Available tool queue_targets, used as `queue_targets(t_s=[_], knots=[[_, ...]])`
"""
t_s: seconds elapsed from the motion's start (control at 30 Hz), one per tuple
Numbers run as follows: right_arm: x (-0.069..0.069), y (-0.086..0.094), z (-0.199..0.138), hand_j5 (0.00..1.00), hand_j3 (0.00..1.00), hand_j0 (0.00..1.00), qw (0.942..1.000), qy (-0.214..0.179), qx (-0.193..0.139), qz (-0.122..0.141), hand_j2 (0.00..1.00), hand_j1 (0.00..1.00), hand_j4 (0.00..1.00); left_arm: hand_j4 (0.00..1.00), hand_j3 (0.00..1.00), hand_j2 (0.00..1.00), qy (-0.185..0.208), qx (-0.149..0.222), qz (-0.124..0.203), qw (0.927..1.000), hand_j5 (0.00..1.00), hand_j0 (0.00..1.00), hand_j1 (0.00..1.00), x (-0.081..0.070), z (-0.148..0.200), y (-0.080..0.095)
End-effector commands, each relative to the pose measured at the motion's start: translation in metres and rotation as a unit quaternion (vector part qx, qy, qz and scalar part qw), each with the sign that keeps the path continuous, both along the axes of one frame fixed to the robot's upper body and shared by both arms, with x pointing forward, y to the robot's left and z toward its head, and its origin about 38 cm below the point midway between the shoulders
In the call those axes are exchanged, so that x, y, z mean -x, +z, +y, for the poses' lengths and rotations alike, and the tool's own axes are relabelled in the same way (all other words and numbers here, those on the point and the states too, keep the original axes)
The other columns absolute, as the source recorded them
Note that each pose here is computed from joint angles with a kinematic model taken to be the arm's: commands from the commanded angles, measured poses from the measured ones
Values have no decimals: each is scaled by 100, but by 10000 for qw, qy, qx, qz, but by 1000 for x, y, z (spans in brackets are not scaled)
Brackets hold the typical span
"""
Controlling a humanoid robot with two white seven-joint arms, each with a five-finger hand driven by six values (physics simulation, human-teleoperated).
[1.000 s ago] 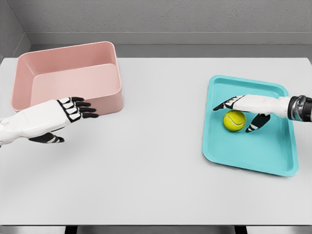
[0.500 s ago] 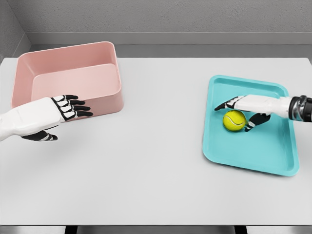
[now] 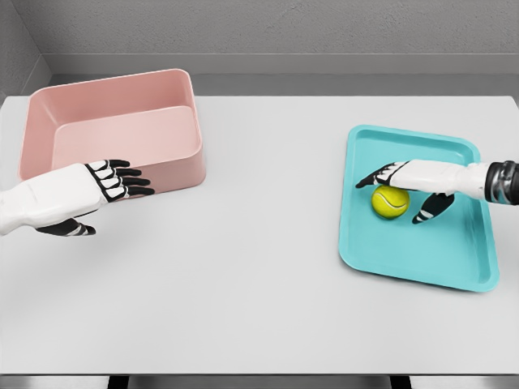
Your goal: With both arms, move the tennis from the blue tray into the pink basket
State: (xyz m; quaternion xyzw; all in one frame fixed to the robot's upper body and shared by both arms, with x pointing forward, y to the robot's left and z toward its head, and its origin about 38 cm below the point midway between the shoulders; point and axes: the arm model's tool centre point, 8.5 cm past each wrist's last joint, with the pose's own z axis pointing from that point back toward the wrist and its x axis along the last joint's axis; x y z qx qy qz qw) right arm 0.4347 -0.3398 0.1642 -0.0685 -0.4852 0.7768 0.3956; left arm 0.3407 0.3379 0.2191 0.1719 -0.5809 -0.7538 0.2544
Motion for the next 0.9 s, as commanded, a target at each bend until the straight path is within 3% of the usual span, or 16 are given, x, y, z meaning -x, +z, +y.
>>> queue_targets(t_s=[0.0,0.87], knots=[[0,1,0,91,91,91,10000,-13,-27,-1,91,91,91,100,100,100,15,25,3,10000,100,100,100,0,1,1],[2,-12,1,56,56,56,9999,-3,52,135,56,56,56,100,100,100,6,18,20,10000,100,100,100,0,0,0]])
